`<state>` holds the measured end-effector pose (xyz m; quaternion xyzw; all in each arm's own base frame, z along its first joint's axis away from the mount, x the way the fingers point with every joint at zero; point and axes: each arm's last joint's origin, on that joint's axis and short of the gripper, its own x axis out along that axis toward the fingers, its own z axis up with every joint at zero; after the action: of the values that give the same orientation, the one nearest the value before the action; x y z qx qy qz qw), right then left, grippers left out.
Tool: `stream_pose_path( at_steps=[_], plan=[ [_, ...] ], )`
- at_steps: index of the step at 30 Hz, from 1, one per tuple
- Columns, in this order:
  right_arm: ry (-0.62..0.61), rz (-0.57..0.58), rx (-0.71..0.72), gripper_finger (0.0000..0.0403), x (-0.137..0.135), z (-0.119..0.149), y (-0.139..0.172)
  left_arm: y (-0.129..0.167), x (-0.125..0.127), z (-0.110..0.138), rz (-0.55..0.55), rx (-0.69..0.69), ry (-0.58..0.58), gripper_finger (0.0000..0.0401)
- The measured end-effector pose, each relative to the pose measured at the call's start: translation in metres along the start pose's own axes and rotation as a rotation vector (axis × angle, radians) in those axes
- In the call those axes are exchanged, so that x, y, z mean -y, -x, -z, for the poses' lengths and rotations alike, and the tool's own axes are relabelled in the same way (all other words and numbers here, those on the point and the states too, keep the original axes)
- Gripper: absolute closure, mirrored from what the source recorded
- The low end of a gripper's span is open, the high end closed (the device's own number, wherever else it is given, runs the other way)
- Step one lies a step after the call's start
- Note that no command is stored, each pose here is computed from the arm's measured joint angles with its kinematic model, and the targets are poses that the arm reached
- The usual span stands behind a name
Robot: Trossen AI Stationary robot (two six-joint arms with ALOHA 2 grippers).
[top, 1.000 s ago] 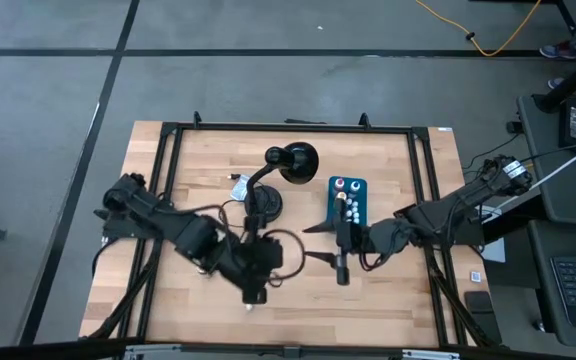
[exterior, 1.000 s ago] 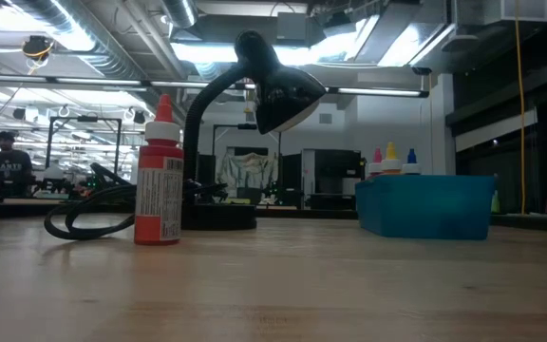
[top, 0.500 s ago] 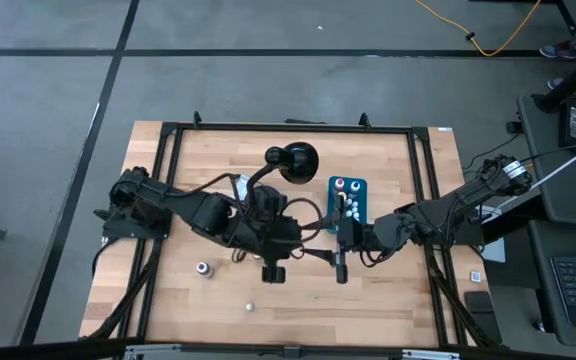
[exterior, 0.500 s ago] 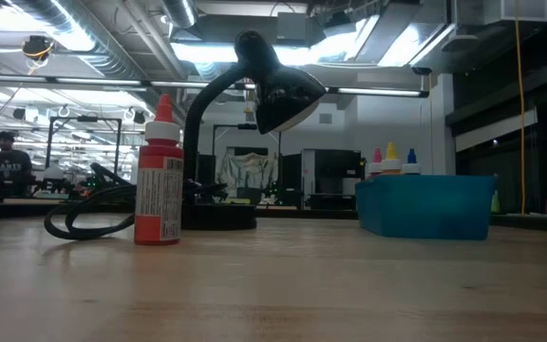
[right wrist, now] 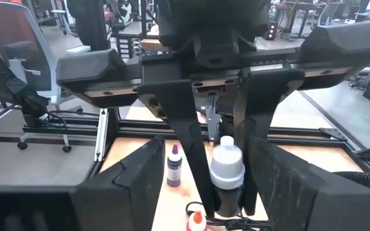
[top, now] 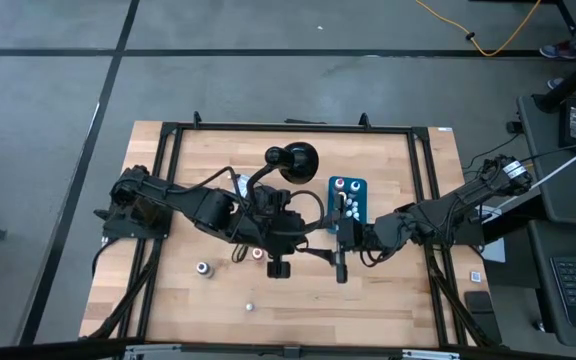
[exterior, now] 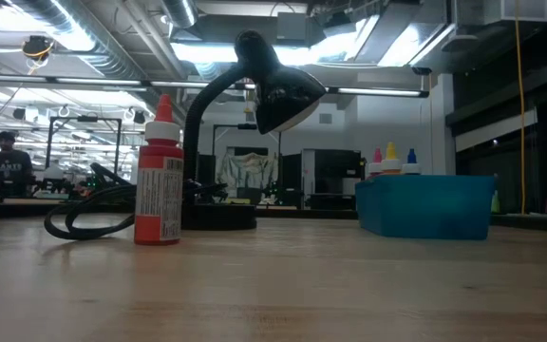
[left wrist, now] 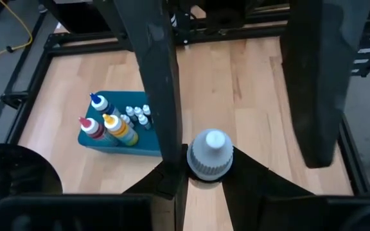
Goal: Pick & Place food coloring
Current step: Put the small orange food coloring bottle into the blue bin
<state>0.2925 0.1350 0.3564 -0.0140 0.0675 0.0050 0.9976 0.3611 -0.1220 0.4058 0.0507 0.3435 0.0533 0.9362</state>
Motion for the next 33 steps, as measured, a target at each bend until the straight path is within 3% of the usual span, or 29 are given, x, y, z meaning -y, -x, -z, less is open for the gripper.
stream_pose_path(
  at_steps=[27, 33],
  plan=[
    [0.018, 0.015, -0.039, 0.0337, 0.0037, 0.0035, -0.0012, -0.0009, 0.0007, 0.0003, 0.0, -0.002, -0.008, 0.0325],
    [0.016, 0.015, -0.039, 0.0344, 0.0038, 0.0034, -0.001, -0.0008, 0.0008, 0.0003, 0.0, -0.002, -0.008, 0.031]
  ],
)
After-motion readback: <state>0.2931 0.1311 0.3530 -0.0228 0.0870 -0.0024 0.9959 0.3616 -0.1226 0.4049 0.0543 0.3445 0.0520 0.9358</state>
